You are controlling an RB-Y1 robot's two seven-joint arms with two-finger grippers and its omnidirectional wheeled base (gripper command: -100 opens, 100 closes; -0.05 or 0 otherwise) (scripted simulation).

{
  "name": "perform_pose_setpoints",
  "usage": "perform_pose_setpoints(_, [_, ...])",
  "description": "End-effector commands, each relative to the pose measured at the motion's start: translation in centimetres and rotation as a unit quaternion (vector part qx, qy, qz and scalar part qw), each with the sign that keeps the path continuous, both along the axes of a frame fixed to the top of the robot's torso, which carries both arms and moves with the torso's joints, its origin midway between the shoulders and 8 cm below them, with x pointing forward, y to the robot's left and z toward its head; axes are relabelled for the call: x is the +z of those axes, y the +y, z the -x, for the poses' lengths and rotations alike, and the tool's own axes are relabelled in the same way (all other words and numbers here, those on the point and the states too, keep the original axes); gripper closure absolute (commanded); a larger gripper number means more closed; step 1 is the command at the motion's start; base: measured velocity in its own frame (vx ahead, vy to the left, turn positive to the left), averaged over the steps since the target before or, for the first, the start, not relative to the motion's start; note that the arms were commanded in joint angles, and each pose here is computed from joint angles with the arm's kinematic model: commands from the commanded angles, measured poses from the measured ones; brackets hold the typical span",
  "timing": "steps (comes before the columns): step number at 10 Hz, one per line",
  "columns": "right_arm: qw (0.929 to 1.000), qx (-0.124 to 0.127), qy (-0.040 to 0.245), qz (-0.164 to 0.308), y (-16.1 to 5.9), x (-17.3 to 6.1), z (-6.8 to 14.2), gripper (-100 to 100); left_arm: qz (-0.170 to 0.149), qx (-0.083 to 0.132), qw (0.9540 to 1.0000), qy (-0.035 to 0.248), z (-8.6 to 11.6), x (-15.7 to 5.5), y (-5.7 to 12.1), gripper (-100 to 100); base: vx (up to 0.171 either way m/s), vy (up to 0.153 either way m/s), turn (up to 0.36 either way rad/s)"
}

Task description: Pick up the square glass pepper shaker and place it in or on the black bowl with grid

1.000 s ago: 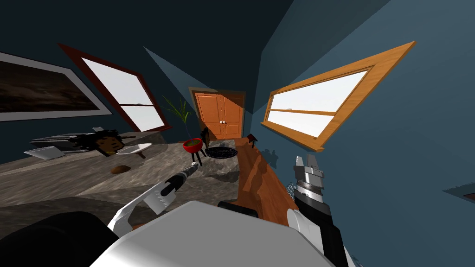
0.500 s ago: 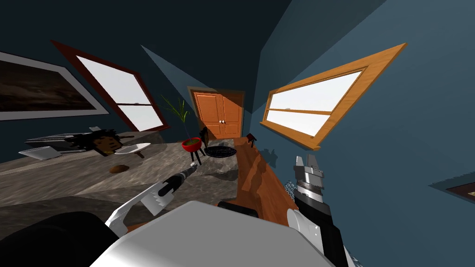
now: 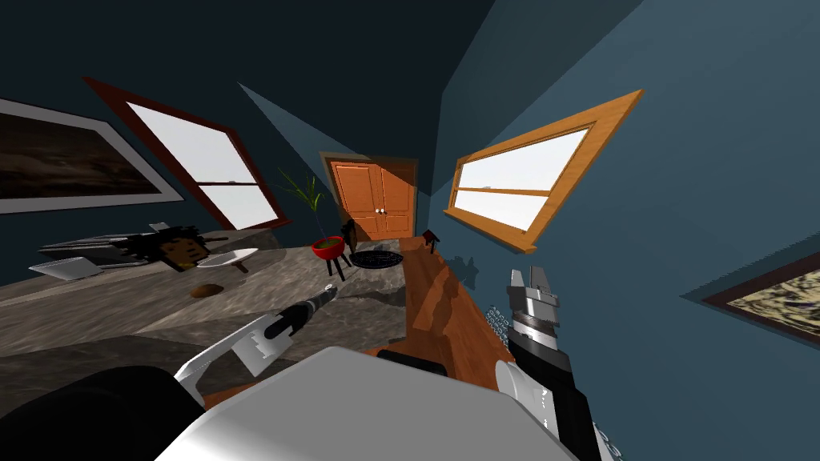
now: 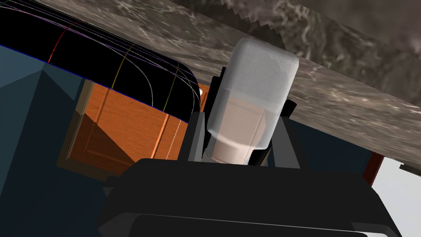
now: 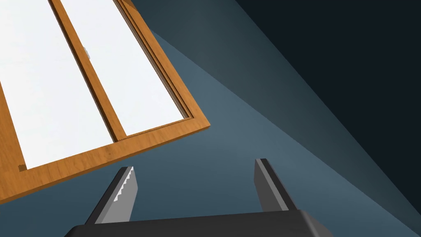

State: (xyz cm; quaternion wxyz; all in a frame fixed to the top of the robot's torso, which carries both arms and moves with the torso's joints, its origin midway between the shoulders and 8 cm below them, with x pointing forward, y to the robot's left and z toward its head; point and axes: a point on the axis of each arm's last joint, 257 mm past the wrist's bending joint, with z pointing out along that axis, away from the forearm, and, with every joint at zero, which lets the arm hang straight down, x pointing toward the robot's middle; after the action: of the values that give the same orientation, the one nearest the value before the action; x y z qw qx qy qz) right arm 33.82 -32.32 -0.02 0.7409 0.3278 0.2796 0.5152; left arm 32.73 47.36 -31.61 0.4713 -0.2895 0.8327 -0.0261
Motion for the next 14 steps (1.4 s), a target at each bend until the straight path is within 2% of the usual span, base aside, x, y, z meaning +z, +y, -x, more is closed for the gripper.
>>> perform_pose_setpoints(1, [1.0,0.0,0.0,0.0,0.0,0.0,0.0,0,0.014,0.01,0.9996,0.021,1.4,-1.2,0.5,100,-0.073,-0.081,-0.055])
perform_pose_setpoints(7, [1.0,0.0,0.0,0.0,0.0,0.0,0.0,0,0.048,0.036,0.996,0.067,4.1,-1.9,2.2,100,-0.06,-0.079,-0.051])
perform_pose_setpoints(8, [1.0,0.0,0.0,0.0,0.0,0.0,0.0,0,0.052,0.037,0.9957,0.068,4.1,-1.9,2.1,100,-0.036,-0.051,-0.015])
perform_pose_setpoints(14, [1.0,0.0,0.0,0.0,0.0,0.0,0.0,0,0.067,0.064,0.9898,0.108,5.7,-1.0,4.4,100,-0.022,-0.061,-0.072])
